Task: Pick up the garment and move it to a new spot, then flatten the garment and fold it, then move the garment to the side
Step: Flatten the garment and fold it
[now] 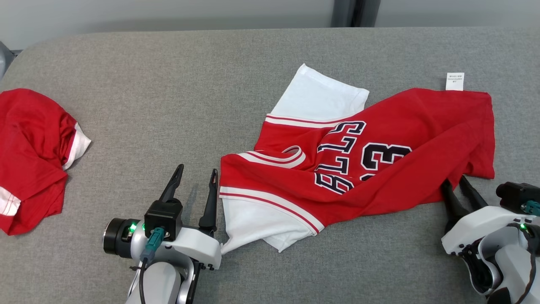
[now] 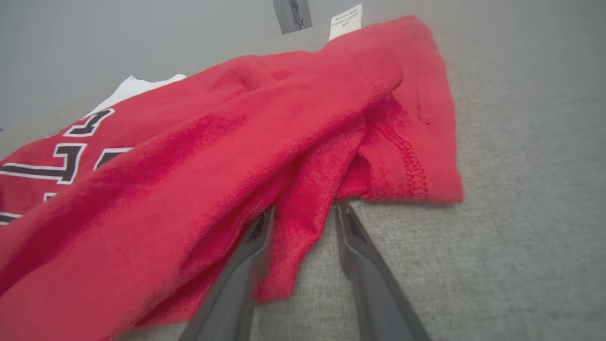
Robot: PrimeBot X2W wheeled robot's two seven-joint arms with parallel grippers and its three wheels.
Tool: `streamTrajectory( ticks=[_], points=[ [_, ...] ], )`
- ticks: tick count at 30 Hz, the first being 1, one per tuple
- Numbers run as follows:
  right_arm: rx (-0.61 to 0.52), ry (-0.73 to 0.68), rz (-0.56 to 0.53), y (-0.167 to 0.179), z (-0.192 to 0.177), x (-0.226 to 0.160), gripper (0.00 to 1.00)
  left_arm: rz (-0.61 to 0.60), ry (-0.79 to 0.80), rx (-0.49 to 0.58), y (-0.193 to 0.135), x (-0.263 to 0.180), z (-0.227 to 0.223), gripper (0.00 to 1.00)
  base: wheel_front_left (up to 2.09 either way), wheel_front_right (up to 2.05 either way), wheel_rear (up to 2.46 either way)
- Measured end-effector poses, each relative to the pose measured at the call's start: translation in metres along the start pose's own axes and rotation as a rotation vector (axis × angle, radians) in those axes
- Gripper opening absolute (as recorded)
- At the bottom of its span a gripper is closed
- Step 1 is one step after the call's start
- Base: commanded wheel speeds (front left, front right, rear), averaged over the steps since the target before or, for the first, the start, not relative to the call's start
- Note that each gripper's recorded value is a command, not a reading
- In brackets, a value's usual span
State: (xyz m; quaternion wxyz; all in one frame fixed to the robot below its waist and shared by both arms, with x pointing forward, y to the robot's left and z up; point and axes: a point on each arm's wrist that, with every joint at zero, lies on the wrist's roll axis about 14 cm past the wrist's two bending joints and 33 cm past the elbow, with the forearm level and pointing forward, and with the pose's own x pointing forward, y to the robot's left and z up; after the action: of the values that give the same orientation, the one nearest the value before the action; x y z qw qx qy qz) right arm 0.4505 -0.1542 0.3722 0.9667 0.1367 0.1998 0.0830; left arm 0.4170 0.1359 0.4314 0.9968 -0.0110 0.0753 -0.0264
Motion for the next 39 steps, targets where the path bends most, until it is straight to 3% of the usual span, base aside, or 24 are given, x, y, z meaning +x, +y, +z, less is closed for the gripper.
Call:
streamTrajectory(
  ticks=[10, 16, 22, 23, 24, 28, 39],
  points=[
    [-0.020, -0.054, -0.027, -0.016, 0.018, -0.012, 0.00, -0.025, -0.006, -0.003, -0.010, 0.006, 0.002, 1.00, 0.00, 0.00, 0.00],
    [-0.017, -0.103, -0.085, -0.042, 0.038, -0.042, 0.00, -0.086, -0.014, -0.009, -0.032, 0.009, 0.005, 1.00, 0.00, 0.00, 0.00],
    [0.054, -0.051, -0.141, -0.052, 0.024, -0.074, 0.00, -0.141, -0.032, -0.016, -0.052, 0.013, 0.012, 1.00, 0.00, 0.00, 0.00],
    [0.068, -0.026, -0.155, -0.054, 0.017, -0.078, 0.32, -0.147, -0.034, -0.016, -0.054, 0.013, 0.012, 1.00, 0.00, 0.00, 0.00],
    [0.060, 0.005, -0.171, -0.058, 0.008, -0.084, 1.00, -0.151, -0.034, -0.016, -0.056, 0.013, 0.013, 1.00, 0.00, 0.00, 0.00],
    [0.069, 0.025, -0.201, -0.060, 0.001, -0.090, 1.00, -0.158, -0.032, -0.016, -0.058, 0.012, 0.012, 1.00, 0.00, 0.00, 0.00],
    [-0.012, -0.313, -0.116, -0.025, 0.091, -0.078, 1.00, -0.122, -0.024, -0.017, -0.043, 0.006, 0.010, 1.00, 0.00, 0.00, 0.00]
  ],
)
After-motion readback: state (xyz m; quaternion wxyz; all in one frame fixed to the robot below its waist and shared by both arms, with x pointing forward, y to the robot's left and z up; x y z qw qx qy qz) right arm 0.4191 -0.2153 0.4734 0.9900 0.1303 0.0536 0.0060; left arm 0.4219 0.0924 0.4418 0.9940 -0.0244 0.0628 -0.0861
